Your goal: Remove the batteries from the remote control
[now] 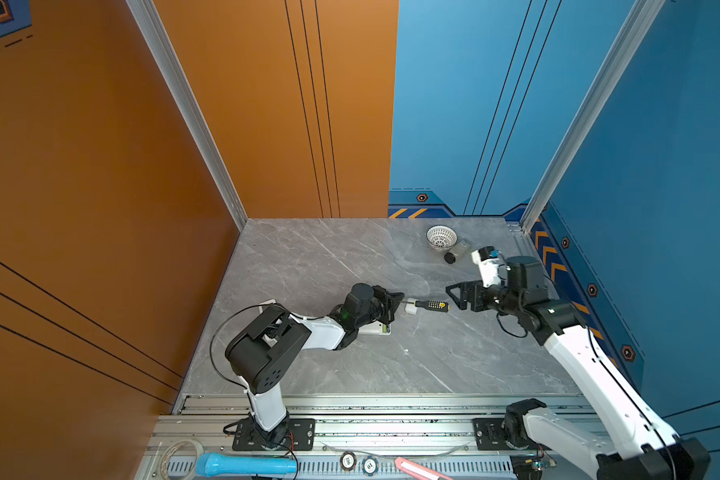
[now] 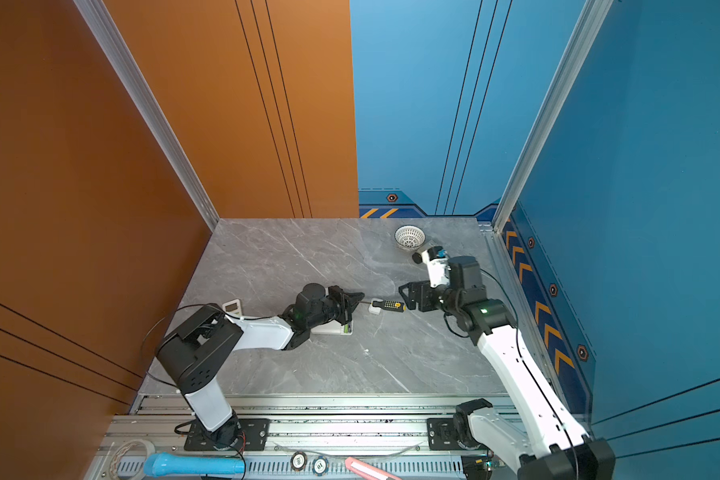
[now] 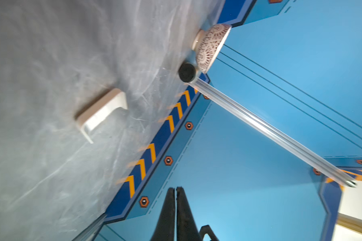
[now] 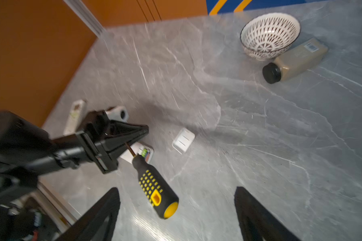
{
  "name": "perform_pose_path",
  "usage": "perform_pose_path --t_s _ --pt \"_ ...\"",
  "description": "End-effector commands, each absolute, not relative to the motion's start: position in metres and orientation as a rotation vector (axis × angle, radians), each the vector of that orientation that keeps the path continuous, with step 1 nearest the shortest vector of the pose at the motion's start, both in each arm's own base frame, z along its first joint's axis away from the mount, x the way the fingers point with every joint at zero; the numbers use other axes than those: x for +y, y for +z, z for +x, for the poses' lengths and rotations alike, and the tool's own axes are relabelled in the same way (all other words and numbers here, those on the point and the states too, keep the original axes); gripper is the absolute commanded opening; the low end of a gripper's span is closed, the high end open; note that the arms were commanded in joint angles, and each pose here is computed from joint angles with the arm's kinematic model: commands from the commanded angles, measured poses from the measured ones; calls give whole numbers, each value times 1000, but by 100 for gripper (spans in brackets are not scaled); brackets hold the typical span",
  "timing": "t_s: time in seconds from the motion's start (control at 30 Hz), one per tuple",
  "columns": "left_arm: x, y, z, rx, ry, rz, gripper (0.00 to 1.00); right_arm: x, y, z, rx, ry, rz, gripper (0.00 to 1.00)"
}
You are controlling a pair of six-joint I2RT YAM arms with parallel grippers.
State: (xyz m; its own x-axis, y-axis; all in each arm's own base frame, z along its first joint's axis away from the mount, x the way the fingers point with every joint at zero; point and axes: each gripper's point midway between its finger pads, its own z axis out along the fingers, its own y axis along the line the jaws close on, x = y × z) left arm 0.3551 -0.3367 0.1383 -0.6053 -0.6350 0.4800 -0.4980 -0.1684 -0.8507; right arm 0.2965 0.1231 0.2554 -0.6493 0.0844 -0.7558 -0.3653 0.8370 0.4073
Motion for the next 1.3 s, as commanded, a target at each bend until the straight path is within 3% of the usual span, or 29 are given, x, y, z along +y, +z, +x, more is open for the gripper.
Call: perform_pose_path --t_s 0.0,0.17,0.77,1.07,1.27 --pt "-345 208 367 1620 -2301 -1549 0 144 282 292 2067 966 -310 88" --pt "-351 221 364 1622 -2354 -1510 0 153 268 283 2098 1040 -474 88" --pt "-370 225 361 1685 -2391 -1441 0 185 259 307 2094 1112 -554 85" --pt "-374 225 359 1678 -2403 -1418 0 194 249 318 2133 1146 -541 73" --pt "-373 225 360 1669 -2401 -1416 0 197 243 316 2160 1171 -540 46"
